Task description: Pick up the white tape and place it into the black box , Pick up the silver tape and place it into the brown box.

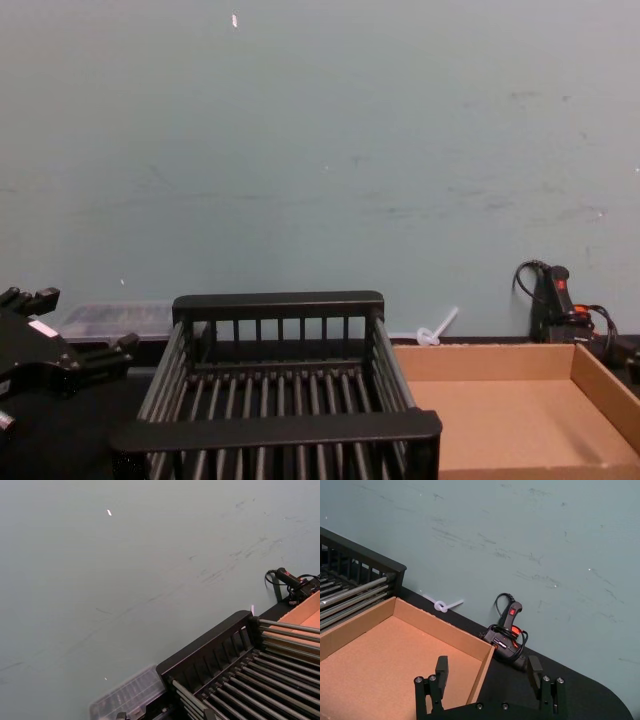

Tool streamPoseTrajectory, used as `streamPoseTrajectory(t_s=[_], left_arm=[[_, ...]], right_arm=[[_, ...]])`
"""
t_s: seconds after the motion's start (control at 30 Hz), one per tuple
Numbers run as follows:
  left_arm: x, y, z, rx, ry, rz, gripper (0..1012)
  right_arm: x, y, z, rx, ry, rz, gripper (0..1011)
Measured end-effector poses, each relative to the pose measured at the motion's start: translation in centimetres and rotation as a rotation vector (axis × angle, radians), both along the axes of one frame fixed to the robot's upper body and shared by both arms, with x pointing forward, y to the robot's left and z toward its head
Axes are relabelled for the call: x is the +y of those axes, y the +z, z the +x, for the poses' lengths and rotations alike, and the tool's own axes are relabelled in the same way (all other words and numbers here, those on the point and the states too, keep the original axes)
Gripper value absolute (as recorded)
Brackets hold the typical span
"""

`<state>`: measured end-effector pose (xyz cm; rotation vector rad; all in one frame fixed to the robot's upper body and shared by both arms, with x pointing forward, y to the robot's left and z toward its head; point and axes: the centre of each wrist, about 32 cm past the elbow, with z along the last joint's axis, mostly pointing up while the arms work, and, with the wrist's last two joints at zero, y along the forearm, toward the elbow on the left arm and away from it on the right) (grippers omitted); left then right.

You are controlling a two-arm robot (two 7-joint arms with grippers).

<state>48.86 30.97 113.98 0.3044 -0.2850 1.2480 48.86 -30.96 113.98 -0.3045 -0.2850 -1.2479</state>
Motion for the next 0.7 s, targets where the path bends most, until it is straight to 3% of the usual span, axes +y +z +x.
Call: streamPoseTrajectory(t_s=[0.7], left_arm=[[0.00,0.00,0.00,0.000,0.000,0.000,1001]], right_arm=[[0.00,0.00,0.00,0.000,0.000,0.000,1003]])
